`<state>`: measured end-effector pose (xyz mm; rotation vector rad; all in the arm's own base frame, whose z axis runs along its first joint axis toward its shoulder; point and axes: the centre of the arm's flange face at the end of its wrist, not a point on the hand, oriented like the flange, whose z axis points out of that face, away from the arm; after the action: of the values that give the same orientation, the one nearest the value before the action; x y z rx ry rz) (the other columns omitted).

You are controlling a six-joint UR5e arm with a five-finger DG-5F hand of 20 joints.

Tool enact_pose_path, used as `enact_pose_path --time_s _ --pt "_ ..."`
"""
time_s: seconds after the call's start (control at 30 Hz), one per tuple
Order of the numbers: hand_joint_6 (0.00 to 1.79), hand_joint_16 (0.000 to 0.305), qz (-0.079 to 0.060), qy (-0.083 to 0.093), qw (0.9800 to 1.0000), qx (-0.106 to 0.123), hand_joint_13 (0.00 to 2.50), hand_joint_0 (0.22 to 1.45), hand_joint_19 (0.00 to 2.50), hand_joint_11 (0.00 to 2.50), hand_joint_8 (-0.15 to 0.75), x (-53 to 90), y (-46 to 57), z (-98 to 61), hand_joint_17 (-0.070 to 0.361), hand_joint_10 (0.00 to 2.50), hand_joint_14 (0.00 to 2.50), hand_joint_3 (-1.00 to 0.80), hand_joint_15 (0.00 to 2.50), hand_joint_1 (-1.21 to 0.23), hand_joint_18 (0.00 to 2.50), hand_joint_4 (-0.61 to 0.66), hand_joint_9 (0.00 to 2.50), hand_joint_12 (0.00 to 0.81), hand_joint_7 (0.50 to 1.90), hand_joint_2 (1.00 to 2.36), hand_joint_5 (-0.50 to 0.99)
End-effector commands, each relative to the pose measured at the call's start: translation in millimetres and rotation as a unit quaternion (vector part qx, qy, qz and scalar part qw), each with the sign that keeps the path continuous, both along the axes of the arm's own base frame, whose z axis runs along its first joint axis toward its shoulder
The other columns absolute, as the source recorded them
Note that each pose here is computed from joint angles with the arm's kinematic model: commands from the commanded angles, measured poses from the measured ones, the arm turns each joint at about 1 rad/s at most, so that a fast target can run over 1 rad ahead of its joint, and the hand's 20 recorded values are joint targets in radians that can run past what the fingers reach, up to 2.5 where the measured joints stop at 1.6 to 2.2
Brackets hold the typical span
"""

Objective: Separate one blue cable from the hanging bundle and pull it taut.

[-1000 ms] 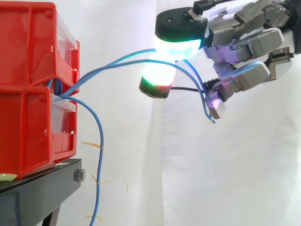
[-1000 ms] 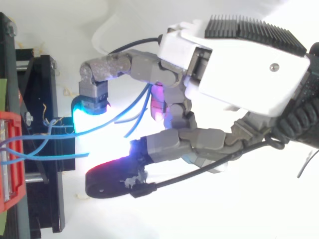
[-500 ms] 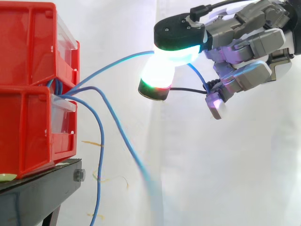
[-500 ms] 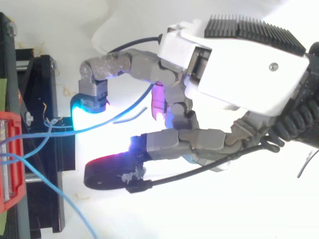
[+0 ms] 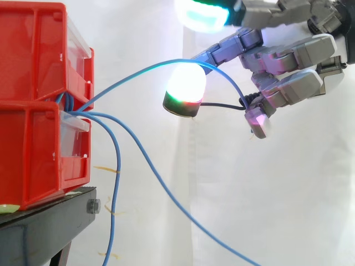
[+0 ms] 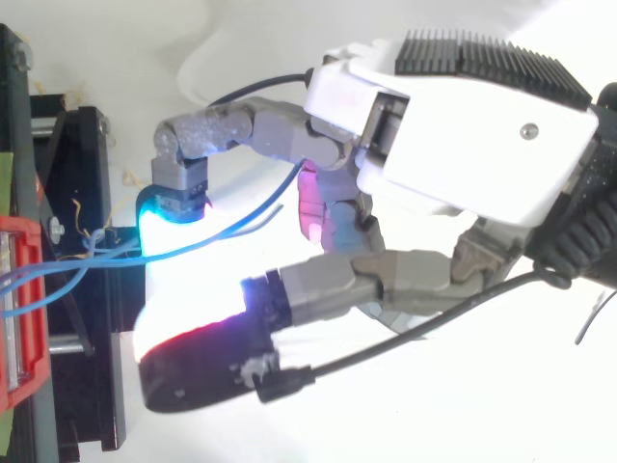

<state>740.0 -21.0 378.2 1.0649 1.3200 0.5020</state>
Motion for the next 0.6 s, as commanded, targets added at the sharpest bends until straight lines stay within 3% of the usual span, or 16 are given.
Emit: enact_pose_path --time_s 0.0,0.07,0.17,0.37,0.57 --pt "0.51 0.061 0.0 0.0 1.0 -0.001 1.86 0.43 0.7 0.79 0.151 -0.3 0.0 0.9 0.137 0.03 0.02 -0.5 0.96 -0.22 1.21 0.13 2.33 0.401 1.17 1.0 0.13" --pt "0.51 0.053 -0.001 0.0 1.0 -0.001 1.86 0.49 0.75 0.84 0.111 -0.3 -1.2 0.9 0.12 0.03 0.03 -0.5 0.98 -0.13 1.14 0.09 2.35 0.381 1.17 1.0 0.13" --pt "0.51 0.047 -0.001 0.0 1.0 -0.001 1.86 0.55 0.78 0.86 0.08 0.0 -1.1 -0.2 0.105 0.03 0.03 -0.5 0.99 -0.16 1.13 0.07 2.36 0.35 1.17 1.0 0.13" --pt "0.5 0.041 0.0 0.001 1.0 -0.001 1.88 0.65 0.76 0.88 -0.016 -0.1 0.0 -0.9 0.092 0.04 0.03 -0.5 0.95 -0.32 1.16 0.08 2.39 0.35 1.17 1.0 0.14" --pt "0.51 0.04 -0.002 0.0 1.0 -0.001 1.86 0.73 0.76 0.88 -0.014 -0.1 -1.4 -0.2 0.09 0.03 0.03 -0.46 0.91 -0.57 1.17 0.08 2.39 0.353 1.17 1.0 0.14"
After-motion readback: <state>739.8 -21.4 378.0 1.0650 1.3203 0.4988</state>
